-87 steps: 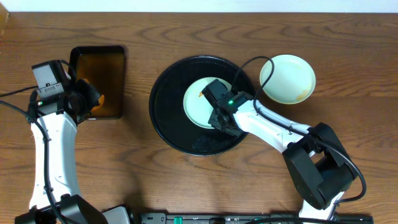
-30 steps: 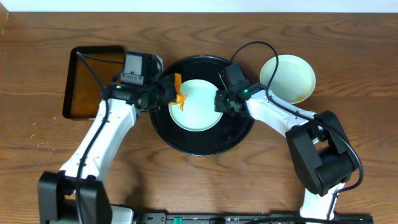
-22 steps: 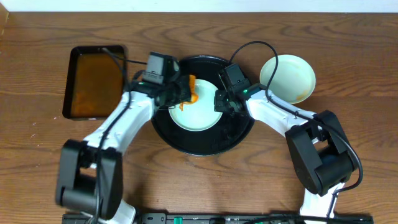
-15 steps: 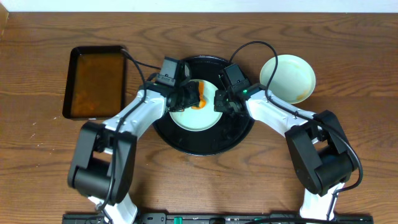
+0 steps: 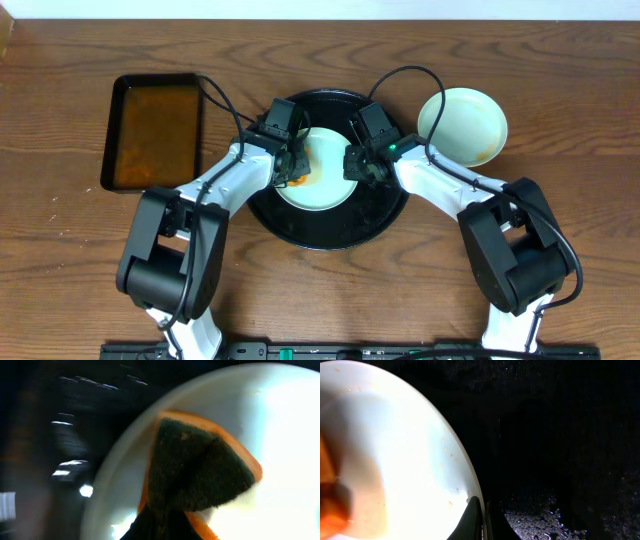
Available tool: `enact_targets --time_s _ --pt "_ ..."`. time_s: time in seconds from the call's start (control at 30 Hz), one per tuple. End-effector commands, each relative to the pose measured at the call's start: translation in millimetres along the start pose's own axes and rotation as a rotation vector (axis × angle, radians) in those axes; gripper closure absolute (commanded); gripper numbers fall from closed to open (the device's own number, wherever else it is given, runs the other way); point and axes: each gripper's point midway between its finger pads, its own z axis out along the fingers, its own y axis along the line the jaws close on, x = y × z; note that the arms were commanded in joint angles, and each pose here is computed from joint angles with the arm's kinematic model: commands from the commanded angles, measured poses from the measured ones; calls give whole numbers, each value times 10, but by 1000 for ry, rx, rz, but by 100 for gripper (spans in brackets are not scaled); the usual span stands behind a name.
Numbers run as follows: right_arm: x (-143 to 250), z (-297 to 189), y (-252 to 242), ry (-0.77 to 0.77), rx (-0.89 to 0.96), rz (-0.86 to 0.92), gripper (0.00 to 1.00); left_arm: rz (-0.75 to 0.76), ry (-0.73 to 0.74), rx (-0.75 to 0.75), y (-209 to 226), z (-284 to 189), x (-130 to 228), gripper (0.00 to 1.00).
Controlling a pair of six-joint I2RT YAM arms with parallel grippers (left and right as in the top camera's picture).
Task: Clean dirty plates on tray and stack at the side
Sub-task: 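Wipe the sponge across the green plate while the right gripper holds it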
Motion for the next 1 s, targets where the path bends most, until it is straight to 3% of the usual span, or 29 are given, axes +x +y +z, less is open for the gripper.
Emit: enact_targets --time_s 0.0,0.23,0.43,0.73,0.97 --pt "124 133 -164 29 77 -27 99 21 -107 -230 445 -75 -182 92" --pt "121 134 -160 28 76 -27 99 9 -179 -103 193 -412 -336 92" --pt "107 135 -151 22 72 -27 99 18 -91 236 -459 -378 -241 92" --pt "118 134 -156 26 75 -28 99 -19 22 197 -496 182 48 92" --pt "131 133 -165 31 79 -28 99 39 53 110 -217 216 92 92"
